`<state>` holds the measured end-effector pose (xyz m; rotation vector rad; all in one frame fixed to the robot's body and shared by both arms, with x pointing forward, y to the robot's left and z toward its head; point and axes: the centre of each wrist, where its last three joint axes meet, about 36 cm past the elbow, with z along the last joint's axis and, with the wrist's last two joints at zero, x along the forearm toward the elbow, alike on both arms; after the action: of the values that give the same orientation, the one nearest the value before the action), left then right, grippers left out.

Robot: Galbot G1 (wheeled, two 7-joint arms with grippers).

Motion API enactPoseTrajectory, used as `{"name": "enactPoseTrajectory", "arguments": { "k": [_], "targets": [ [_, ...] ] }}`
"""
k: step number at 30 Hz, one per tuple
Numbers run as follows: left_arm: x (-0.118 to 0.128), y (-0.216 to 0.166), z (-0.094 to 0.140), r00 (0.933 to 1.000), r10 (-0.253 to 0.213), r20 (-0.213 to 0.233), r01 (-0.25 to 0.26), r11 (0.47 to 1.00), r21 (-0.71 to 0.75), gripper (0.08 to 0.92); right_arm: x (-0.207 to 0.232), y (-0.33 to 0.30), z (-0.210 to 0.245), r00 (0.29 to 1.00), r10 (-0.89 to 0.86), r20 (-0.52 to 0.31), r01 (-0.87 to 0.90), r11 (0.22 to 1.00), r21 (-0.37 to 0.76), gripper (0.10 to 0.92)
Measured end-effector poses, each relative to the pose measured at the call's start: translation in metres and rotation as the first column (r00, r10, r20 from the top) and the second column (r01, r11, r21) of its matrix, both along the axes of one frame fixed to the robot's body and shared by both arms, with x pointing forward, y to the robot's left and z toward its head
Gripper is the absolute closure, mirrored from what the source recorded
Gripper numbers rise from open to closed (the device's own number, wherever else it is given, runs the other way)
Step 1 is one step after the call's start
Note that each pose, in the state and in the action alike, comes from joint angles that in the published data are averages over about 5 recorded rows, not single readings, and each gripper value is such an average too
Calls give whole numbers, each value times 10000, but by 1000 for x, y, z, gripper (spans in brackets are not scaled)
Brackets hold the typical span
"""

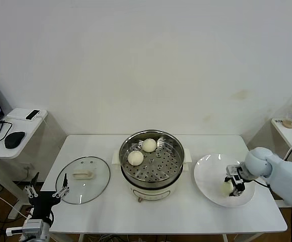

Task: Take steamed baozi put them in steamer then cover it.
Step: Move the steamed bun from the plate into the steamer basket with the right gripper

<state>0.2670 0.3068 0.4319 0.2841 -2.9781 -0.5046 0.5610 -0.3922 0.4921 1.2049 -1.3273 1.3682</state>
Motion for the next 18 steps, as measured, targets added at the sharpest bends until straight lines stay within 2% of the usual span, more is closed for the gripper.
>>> {"name": "enactPoseTrajectory", "arguments": {
  "k": [9,18],
  "targets": [
    [1,-1,2,10000,-64,59,64,10000,-22,177,26,14,80,9945,237,1022,-284,9986,451,395],
    [0,1,0,10000,43,33,-43,10000,-10,177,54,78,161,9646,1194,2351,-1471,9836,1041,394]
  ]
}}
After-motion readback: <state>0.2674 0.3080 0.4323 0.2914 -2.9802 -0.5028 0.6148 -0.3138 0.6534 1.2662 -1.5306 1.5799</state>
